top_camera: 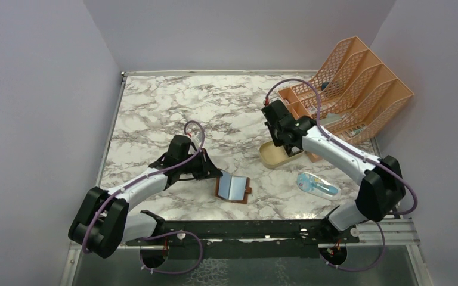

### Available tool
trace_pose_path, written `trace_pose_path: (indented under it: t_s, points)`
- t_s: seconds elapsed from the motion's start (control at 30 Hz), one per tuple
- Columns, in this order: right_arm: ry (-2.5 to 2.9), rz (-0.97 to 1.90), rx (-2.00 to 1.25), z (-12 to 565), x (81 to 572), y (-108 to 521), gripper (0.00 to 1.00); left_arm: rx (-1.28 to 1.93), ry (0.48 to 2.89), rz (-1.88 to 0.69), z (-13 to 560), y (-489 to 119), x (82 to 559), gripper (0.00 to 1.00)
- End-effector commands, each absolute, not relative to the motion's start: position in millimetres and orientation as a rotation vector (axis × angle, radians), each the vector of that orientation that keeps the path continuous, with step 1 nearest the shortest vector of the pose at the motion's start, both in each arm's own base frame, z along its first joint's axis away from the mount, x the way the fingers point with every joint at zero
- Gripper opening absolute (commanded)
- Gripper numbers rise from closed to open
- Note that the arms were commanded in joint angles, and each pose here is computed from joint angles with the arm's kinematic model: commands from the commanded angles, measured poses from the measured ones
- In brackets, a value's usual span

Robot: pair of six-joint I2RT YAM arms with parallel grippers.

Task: Put the credit cards into the card holder
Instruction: Pick up the credit card from the storage box.

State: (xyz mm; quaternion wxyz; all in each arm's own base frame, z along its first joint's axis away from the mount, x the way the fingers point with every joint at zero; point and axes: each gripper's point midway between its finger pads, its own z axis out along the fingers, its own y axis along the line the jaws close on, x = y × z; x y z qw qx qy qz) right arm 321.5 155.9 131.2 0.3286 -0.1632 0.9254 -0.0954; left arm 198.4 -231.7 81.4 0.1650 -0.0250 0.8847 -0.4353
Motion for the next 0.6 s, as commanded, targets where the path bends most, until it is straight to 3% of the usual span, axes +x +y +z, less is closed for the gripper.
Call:
trace_pose_path:
  t_s: [0.0,0.37,0.57]
  points:
    - [2.412,-0.037,-0.432,160.6,306.2,174.2,0.01,-0.125,2.423,-1.381,98.6,-244.0,202.9,0.00]
    - [2.255,0.696,-0.406,210.1,257.1,245.1,0.01,-0.198,2.413,-1.340,86.7,-240.8,210.7,0.00]
    - [2.239,1.013,-0.323,196.3,226.2,269.5,0.01,-0.206,2.481,-1.202,62.6,-227.6,208.5,0.00]
